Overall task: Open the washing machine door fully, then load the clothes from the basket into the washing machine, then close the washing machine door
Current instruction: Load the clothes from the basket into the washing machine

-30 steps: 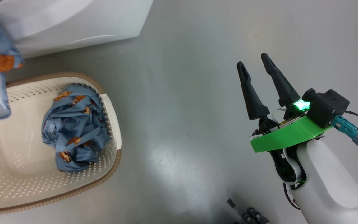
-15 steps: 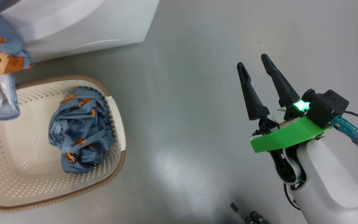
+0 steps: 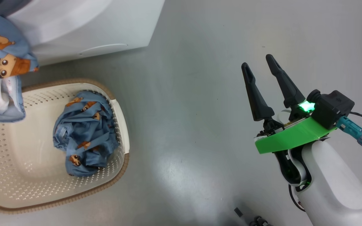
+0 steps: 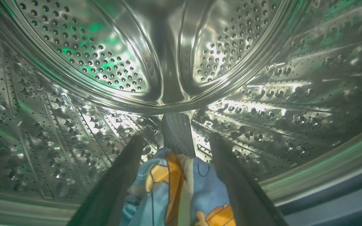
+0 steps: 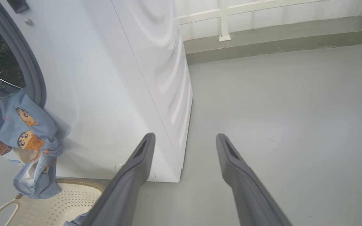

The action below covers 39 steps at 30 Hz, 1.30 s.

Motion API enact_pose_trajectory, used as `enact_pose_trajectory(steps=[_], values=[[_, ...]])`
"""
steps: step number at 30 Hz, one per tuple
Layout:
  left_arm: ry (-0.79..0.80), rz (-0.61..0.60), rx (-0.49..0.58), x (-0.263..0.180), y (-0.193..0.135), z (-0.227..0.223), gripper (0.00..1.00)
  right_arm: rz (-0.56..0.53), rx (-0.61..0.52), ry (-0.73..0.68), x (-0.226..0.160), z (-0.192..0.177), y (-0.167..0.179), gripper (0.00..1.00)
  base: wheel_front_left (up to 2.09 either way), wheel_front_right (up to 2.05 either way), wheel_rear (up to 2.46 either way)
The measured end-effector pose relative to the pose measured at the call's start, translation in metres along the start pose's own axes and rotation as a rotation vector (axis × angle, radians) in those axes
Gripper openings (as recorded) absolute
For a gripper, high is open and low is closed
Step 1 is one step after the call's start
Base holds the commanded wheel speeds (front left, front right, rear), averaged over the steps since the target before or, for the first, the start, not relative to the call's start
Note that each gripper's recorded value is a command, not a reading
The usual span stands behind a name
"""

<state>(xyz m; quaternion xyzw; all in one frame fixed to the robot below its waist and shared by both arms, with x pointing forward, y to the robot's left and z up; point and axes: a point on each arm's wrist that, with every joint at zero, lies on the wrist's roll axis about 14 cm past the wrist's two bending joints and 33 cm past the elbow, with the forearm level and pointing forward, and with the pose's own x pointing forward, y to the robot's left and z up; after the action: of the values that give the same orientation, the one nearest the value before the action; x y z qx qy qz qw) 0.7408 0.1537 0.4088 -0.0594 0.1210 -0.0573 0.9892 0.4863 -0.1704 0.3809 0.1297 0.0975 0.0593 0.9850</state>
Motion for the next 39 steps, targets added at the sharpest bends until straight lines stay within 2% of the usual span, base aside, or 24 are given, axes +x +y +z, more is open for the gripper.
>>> enact_pose_trajectory(steps=[12,17,23,39], values=[[-0.092,-0.014,-0.023,-0.01,-0.004,0.011,1.0,0.006,-0.005,-0.015,0.0,0.007,0.001,1.0,0.0,0.0,0.0],[-0.169,-0.043,-0.014,-0.015,-0.015,0.029,1.0,0.012,-0.005,-0.024,0.0,0.011,0.004,1.0,0.0,0.0,0.0],[-0.177,-0.053,0.012,-0.032,-0.017,0.022,1.0,0.017,-0.014,-0.049,-0.002,0.023,0.005,1.0,0.0,0.0,0.0],[-0.234,-0.032,-0.02,-0.084,-0.016,0.038,1.0,0.041,-0.033,-0.09,-0.02,0.046,0.014,1.0,0.0,0.0,0.0]])
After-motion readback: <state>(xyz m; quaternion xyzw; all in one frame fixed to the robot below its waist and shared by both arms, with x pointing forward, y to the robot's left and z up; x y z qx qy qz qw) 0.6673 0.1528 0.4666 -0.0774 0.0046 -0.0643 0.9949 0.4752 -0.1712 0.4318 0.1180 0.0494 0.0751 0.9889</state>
